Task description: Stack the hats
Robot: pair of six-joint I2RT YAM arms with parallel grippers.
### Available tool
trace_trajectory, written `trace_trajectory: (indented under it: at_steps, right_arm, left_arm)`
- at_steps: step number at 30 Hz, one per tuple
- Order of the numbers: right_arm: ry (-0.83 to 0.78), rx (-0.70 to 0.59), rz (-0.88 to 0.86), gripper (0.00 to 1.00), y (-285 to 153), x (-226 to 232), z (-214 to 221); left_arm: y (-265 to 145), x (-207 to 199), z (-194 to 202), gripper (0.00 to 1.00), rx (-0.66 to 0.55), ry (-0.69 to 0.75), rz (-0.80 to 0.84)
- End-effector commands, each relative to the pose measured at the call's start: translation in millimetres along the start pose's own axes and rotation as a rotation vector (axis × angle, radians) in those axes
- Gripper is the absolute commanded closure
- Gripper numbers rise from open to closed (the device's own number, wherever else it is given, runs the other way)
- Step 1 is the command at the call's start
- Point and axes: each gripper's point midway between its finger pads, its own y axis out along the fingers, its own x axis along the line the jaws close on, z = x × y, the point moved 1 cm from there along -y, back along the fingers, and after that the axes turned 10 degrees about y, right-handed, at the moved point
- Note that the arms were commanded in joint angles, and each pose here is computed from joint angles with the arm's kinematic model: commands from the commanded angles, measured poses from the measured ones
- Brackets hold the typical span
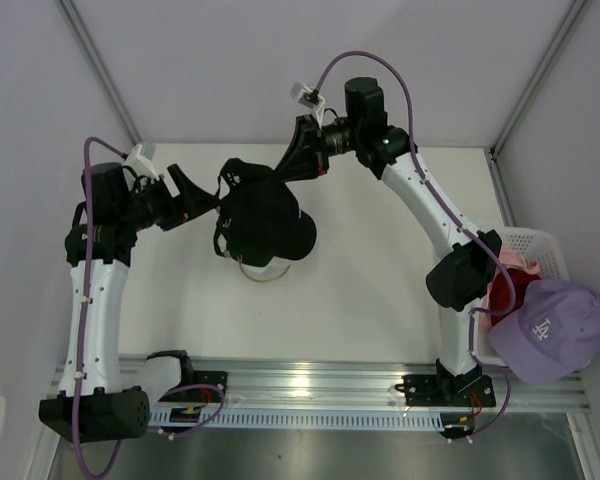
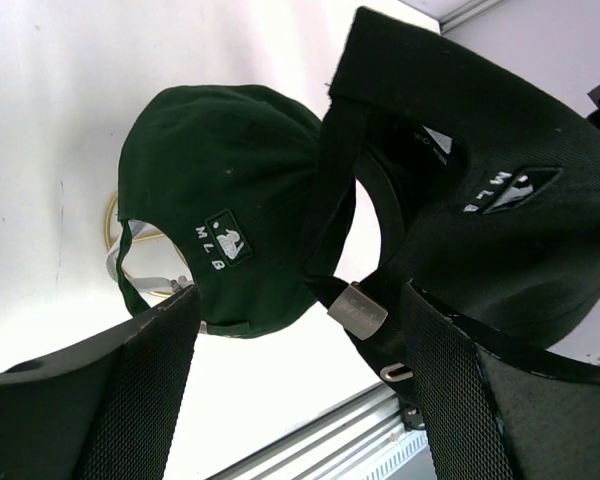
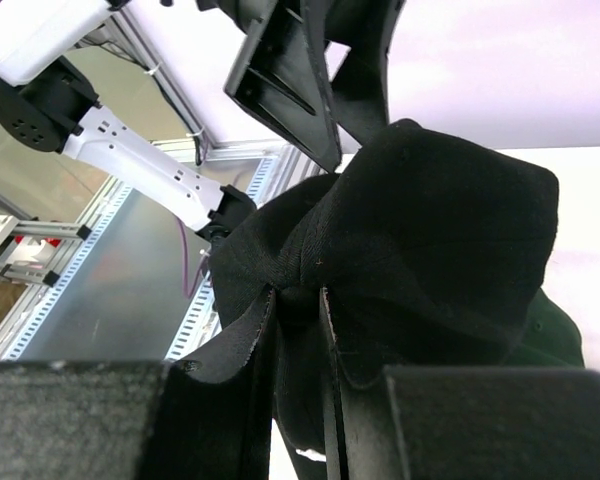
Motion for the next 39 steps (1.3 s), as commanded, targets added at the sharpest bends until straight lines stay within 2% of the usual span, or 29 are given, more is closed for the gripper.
trace_trajectory:
  at_steps: [1,6,8,19,25,30,33,34,35,38,39]
  right_arm:
    - [-0.073,0.003,-0.062,1.00,5,17,-12]
    - [-0.071,0.017,-0.091,1.00,12,25,-8]
    - [-0.077,0.020,-0.098,1.00,13,28,-7]
    - [-0.083,0.017,-0.085,1.00,6,34,-8]
    - [-0.101,0.019,-0.103,1.00,10,38,-8]
    - [-0.089,0.021,-0.101,1.00,13,32,-5]
    - [-0.085,0.019,-0.094,1.00,13,27,-4]
    - [-0.088,0.017,-0.090,1.00,10,25,-5]
    - [-0.079,0.014,-0.076,1.00,9,20,-4]
    - [-0.044,0.004,0.004,1.00,-4,-2,1]
    - [-0.082,0.004,0.035,1.00,-8,-10,1]
  left_arm:
    - [2,-4,-2,0.17,-0.016,-0.014,0.034]
    - [4,-7,-12,0.19,-0.041,-0.020,0.045]
    - [9,-6,-12,0.24,-0.030,-0.026,0.041]
    - [18,12,-5,0.37,-0.018,-0.034,-0.061]
    - [19,-10,-9,0.58,-0.024,-0.021,0.034]
    - [26,-25,-2,0.60,0.016,0.010,0.060]
    - [28,-18,-2,0.76,0.014,0.004,0.008]
    - [28,-14,-2,0.94,0.011,-0.001,-0.018]
    - [26,-9,-3,0.99,-0.001,-0.005,-0.054]
    - [15,5,-8,0.99,-0.068,-0.011,-0.165]
    - [12,5,-12,0.99,-0.097,-0.005,-0.172]
